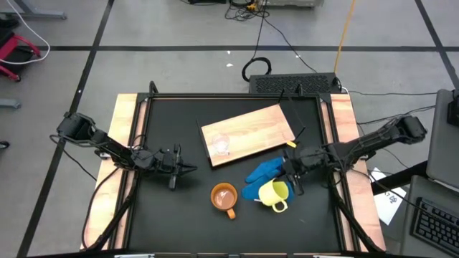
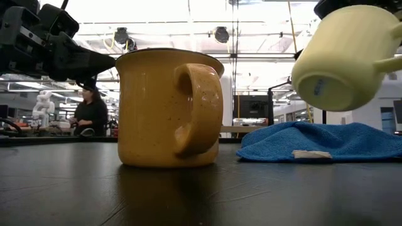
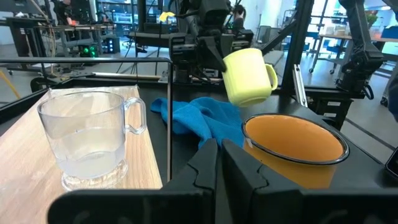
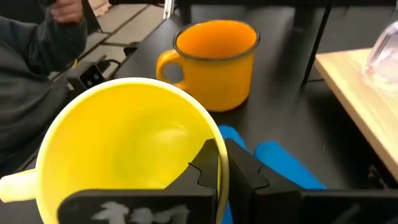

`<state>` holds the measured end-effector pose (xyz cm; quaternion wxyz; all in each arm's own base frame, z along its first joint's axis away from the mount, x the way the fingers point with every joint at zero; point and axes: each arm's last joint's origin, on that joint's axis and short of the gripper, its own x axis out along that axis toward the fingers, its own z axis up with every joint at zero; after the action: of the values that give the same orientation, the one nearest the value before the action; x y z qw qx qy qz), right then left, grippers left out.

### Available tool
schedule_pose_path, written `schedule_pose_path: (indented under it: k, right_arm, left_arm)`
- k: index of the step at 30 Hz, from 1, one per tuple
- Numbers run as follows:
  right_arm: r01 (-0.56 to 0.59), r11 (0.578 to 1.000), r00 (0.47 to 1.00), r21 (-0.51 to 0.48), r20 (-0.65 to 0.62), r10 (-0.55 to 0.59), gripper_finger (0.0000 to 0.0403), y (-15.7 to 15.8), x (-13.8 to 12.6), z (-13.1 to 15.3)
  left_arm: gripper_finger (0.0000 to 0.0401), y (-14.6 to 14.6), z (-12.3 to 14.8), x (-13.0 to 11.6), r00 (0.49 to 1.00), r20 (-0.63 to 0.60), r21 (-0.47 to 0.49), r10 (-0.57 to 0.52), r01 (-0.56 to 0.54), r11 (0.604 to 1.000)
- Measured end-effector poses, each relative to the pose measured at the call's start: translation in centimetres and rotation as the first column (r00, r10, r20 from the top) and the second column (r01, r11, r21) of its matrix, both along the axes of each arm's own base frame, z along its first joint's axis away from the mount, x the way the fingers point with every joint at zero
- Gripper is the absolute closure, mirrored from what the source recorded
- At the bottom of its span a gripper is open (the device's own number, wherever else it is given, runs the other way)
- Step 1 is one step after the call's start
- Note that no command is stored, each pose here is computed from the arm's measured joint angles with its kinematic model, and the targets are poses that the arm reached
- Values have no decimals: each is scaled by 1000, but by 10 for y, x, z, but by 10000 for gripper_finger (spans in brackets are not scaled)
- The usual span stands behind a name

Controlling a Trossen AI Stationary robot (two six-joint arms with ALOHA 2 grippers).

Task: Stack small to large cups/mugs on shelf
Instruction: Put the yellow mug on the shelf

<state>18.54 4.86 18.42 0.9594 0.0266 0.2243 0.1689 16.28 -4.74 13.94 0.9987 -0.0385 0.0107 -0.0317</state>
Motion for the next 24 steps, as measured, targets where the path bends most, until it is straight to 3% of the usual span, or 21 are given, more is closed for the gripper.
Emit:
schedule_pose_path:
  k: [18,24]
  right_arm:
    - [85,996,995,32,48,-87,403,-41,7,4]
    - [117,991,991,64,57,-121,403,-53,17,34]
  left_arm:
    - [375,0,0,0,1000,0,10,0,0,1000]
    - [375,0,0,0,1000,1,24,0,0,1000]
